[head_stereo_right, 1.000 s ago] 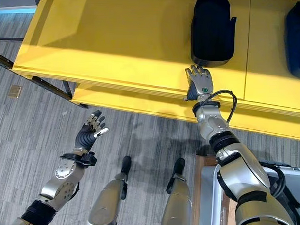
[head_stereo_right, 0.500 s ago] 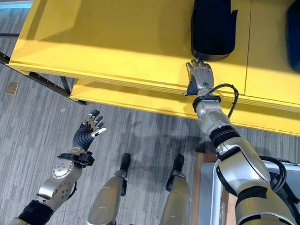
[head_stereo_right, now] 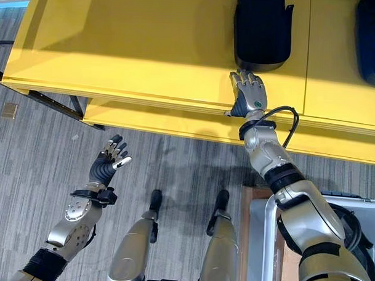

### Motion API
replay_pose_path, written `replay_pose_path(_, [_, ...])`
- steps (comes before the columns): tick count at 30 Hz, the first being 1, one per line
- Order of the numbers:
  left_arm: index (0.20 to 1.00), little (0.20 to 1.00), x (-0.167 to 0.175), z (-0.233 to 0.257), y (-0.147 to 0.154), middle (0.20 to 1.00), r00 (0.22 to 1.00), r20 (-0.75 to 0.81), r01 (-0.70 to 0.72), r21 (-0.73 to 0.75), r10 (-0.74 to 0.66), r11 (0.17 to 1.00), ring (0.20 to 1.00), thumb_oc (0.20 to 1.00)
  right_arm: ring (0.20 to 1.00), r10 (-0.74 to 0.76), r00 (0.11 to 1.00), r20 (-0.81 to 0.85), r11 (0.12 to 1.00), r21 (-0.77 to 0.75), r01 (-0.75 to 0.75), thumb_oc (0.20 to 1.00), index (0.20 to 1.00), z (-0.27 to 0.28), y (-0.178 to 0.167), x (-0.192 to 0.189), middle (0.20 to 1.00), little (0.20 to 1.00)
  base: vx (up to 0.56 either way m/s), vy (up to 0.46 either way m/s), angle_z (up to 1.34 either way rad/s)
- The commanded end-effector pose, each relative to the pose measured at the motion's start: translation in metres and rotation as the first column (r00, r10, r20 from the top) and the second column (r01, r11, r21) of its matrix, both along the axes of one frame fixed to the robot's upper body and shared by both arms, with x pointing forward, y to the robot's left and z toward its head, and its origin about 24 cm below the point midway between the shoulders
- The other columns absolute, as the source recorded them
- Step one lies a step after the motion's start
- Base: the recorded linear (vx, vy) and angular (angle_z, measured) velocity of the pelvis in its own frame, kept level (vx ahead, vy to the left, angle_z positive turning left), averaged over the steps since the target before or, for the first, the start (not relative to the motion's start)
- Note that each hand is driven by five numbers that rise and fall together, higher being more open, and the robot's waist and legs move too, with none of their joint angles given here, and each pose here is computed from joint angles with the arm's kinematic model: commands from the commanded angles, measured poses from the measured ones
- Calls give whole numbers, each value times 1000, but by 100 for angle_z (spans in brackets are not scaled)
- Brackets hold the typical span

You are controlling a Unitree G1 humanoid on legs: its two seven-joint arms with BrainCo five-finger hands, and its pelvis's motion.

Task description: Move parts from the plastic box to the shelf.

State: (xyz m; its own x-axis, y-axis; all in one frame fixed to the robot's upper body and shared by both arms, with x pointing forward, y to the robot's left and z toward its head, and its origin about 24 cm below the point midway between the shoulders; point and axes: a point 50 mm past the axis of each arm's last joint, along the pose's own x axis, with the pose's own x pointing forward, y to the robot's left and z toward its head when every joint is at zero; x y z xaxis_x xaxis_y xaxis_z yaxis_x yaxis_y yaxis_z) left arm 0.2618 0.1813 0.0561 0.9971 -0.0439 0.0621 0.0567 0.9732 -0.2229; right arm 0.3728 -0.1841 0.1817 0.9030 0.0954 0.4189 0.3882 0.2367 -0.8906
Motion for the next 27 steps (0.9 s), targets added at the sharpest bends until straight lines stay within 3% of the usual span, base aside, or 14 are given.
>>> replay_pose_path(1, [1000,1000,-8,15,7,1000,996,88,-10,24,8,1000,1000,1000,1000,53,997,64,999,-10,-52,1000,1000,17,2,-2,1000,1000,0,0,0])
replay_pose_path(3, [1000,1000,-10,13,12,1000,996,80,-32,28,29,999,1000,1000,1000,156,985,79,984,75,-162,1000,1000,12,9,-21,1000,1000,7,6,3])
replay_pose_path(10, [1000,1000,-16,5,17,1000,998,40,-41,49,39,998,1000,1000,1000,302,948,100,933,172,-316,1000,1000,14,16,-52,1000,1000,14,7,1])
replay_pose_path(14, [1000,1000,-21,0,21,1000,999,16,-51,52,50,997,1000,1000,1000,399,910,115,863,287,-415,1000,1000,14,19,-70,1000,1000,52,24,0])
replay_pose_path(16, [1000,1000,-25,-4,24,1000,998,0,-55,52,56,997,1000,1000,1000,486,867,110,783,386,-488,1000,1000,12,22,-85,1000,1000,57,47,-1])
replay_pose_path(19, [1000,1000,-29,-7,24,1000,999,-14,-48,54,49,997,1000,1000,1000,537,837,106,738,422,-526,1000,1000,12,21,-96,1000,1000,81,54,2])
replay_pose_path(20, [1000,1000,-31,-10,24,1000,999,-26,-42,54,44,998,1000,1000,1000,580,809,96,674,500,-543,1000,1000,6,21,-102,1000,1000,87,91,-4])
replay_pose_path(23, [1000,1000,-35,-16,23,1000,998,-56,-34,52,37,998,1000,1000,1000,648,757,90,524,669,-528,1000,1000,-7,19,-115,1000,1000,81,162,-5])
replay_pose_path(26, [1000,1000,-35,-10,29,1000,998,-27,-46,85,49,995,1000,1000,1000,577,812,86,540,706,-458,1000,1000,-20,5,-124,1000,1000,19,283,-13])
replay_pose_path(27, [1000,1000,-35,-8,31,1000,998,-19,-60,99,62,993,1000,1000,1000,549,831,87,495,767,-408,1000,1000,-31,2,-126,1000,1000,-28,401,7])
